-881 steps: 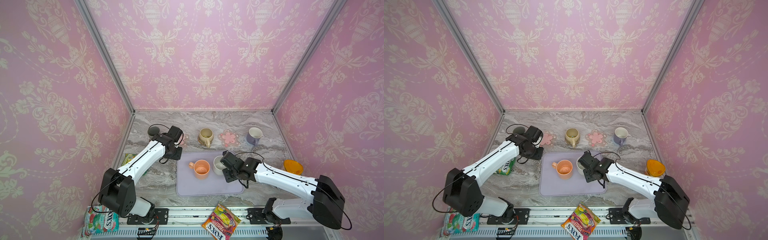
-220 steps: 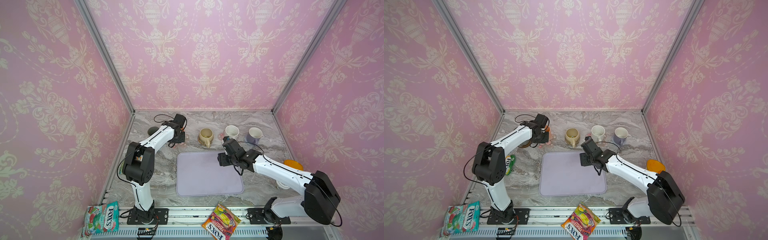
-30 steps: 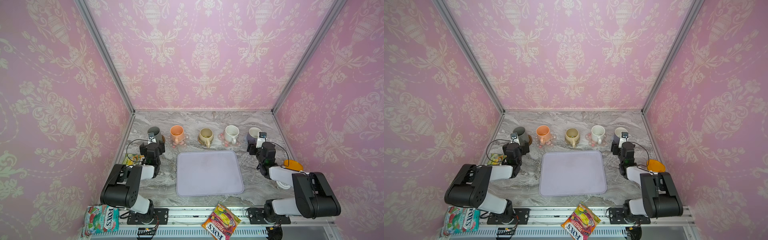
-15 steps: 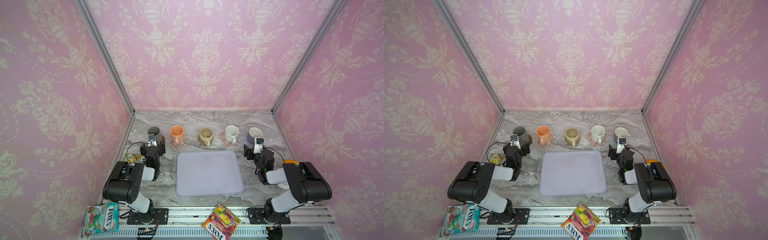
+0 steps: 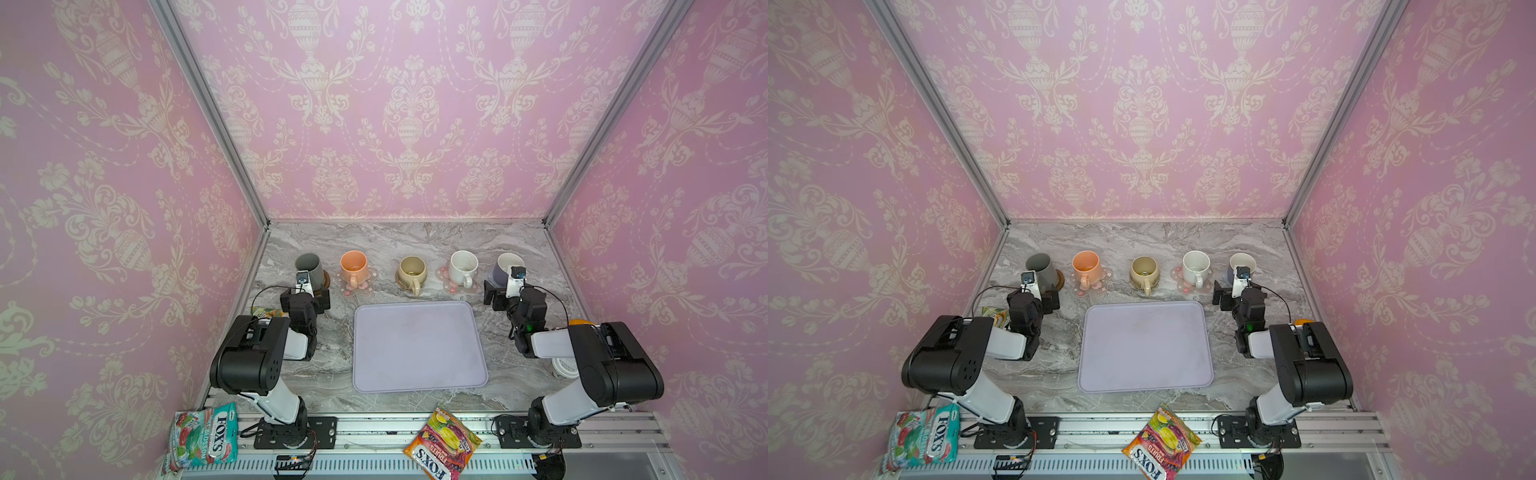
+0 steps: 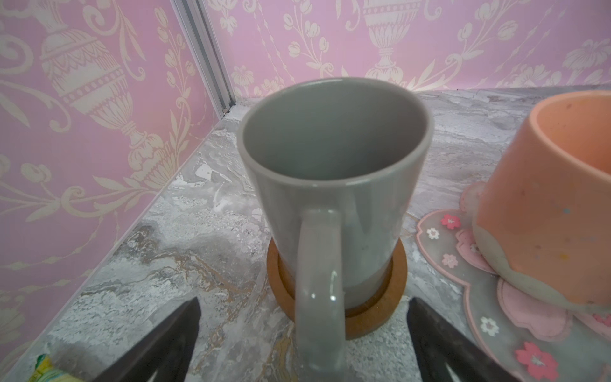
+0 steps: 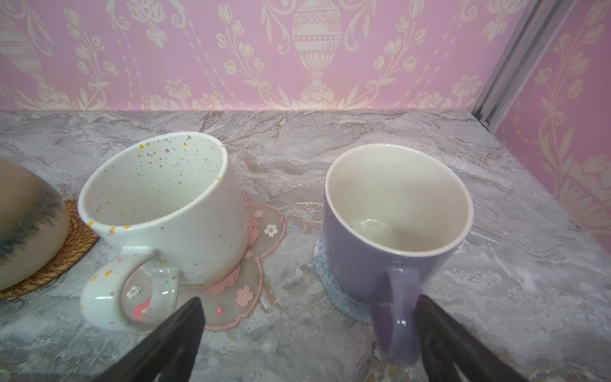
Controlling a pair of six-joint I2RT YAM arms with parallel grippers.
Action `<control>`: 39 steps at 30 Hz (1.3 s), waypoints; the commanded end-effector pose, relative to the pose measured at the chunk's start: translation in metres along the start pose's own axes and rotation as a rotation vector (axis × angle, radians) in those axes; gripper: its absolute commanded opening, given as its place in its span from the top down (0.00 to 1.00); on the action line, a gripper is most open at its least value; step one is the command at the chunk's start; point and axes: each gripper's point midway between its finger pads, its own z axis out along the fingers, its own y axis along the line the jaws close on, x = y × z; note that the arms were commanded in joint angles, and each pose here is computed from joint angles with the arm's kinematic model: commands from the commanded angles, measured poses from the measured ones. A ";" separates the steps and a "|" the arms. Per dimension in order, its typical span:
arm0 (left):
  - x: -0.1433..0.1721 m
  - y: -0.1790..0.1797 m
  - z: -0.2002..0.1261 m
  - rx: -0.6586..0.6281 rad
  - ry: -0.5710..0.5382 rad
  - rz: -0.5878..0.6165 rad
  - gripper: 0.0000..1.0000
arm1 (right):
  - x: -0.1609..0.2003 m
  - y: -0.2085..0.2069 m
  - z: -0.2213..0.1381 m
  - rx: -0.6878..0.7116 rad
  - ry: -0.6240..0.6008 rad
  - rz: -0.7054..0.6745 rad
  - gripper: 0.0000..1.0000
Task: Place cups on coasters
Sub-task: Reset both arms
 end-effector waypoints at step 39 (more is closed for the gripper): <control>-0.002 -0.006 0.007 0.115 0.018 -0.051 0.01 | 0.005 -0.002 0.000 0.010 0.030 0.001 0.00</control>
